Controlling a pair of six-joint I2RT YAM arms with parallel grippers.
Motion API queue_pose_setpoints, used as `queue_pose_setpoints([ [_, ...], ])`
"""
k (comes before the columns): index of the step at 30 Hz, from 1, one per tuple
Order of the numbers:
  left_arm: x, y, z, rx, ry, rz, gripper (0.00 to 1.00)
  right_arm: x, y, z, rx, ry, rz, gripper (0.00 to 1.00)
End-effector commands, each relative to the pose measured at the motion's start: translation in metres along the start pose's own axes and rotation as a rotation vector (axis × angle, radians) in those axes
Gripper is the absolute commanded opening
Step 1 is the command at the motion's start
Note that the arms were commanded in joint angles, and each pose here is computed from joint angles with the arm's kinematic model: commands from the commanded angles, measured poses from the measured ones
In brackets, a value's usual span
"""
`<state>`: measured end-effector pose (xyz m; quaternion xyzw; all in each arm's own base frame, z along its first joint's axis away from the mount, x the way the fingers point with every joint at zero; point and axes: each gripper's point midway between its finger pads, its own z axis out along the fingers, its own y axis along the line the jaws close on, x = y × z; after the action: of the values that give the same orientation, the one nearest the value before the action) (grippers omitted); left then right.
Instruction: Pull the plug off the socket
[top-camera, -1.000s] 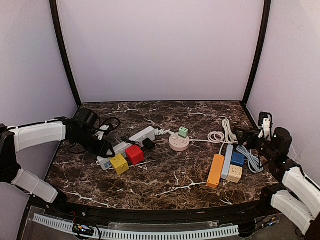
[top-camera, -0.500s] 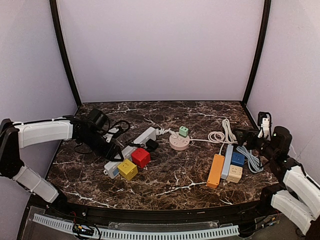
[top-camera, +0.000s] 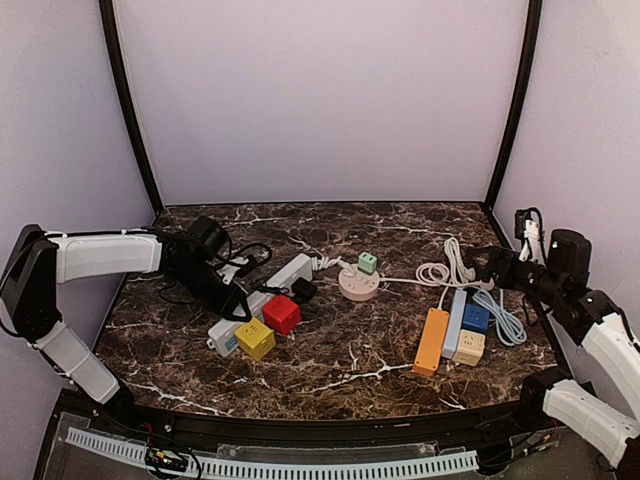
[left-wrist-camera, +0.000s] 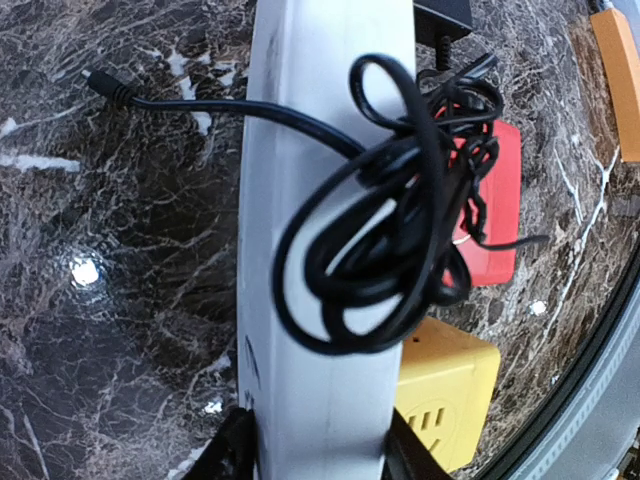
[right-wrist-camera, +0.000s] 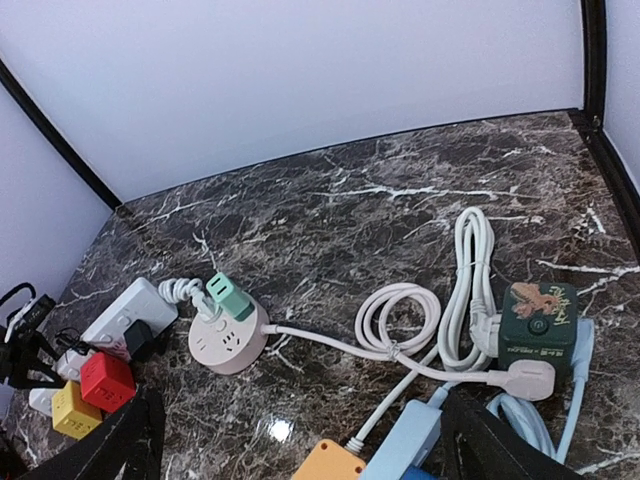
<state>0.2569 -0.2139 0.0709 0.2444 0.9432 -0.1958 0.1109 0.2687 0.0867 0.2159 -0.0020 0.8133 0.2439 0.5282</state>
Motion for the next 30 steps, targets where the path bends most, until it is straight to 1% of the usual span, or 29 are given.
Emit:
queue_pose_setpoints([
  [1, -0.005, -0.004, 0.004, 0.014, 0.014, 0.029, 0.32, 0.015, 0.022, 0.001, -0.081, 0.11, 0.108, 0.87],
  [3, -0.01, -0.006, 0.003, 0.022, 0.007, 0.036, 0.19, 0.017, 0.035, 0.003, -0.115, 0.128, 0.131, 0.86],
  [6, -0.015, -0.01, 0.003, 0.044, -0.001, 0.037, 0.09, 0.017, 0.051, 0.005, -0.139, 0.149, 0.16, 0.86],
  [7, -0.018, -0.014, 0.002, 0.06, -0.008, 0.036, 0.04, 0.017, 0.056, 0.005, -0.141, 0.151, 0.166, 0.87],
  [9, -0.025, -0.021, 0.0, 0.098, -0.028, 0.029, 0.01, 0.017, 0.066, 0.007, -0.142, 0.161, 0.2, 0.87],
  [10, -0.032, -0.024, 0.0, 0.117, -0.053, 0.03, 0.01, 0.019, 0.069, 0.008, -0.135, 0.167, 0.217, 0.87],
  [13, -0.05, -0.048, -0.004, 0.25, -0.106, 0.0, 0.01, 0.025, 0.085, 0.015, -0.149, 0.181, 0.269, 0.88],
  [14, -0.061, -0.054, -0.006, 0.281, -0.147, 0.012, 0.01, 0.029, 0.095, 0.019, -0.166, 0.191, 0.274, 0.88],
  [15, -0.068, -0.062, -0.009, 0.321, -0.163, 0.006, 0.01, 0.03, 0.101, 0.022, -0.163, 0.191, 0.28, 0.88],
  [20, -0.106, -0.076, -0.022, 0.384, -0.304, 0.045, 0.01, 0.046, 0.139, 0.041, -0.153, 0.243, 0.264, 0.9],
  [21, -0.106, -0.076, -0.02, 0.391, -0.309, 0.033, 0.01, 0.052, 0.147, 0.045, -0.15, 0.258, 0.258, 0.9],
  [22, -0.112, -0.078, -0.024, 0.403, -0.349, 0.045, 0.01, 0.058, 0.156, 0.048, -0.15, 0.27, 0.254, 0.91],
  [23, -0.108, -0.078, -0.02, 0.417, -0.345, 0.023, 0.01, 0.063, 0.164, 0.052, -0.147, 0.279, 0.249, 0.92],
  [24, -0.113, -0.08, -0.023, 0.43, -0.375, 0.028, 0.01, 0.068, 0.171, 0.056, -0.146, 0.289, 0.246, 0.93],
  [25, -0.109, -0.082, -0.023, 0.454, -0.371, 0.002, 0.01, 0.074, 0.178, 0.059, -0.142, 0.3, 0.246, 0.93],
  [27, -0.111, -0.089, -0.029, 0.501, -0.396, -0.002, 0.01, 0.085, 0.19, 0.067, -0.138, 0.311, 0.261, 0.95],
  [30, -0.108, -0.087, -0.033, 0.491, -0.42, -0.004, 0.01, 0.097, 0.212, 0.079, -0.173, 0.317, 0.299, 0.96],
])
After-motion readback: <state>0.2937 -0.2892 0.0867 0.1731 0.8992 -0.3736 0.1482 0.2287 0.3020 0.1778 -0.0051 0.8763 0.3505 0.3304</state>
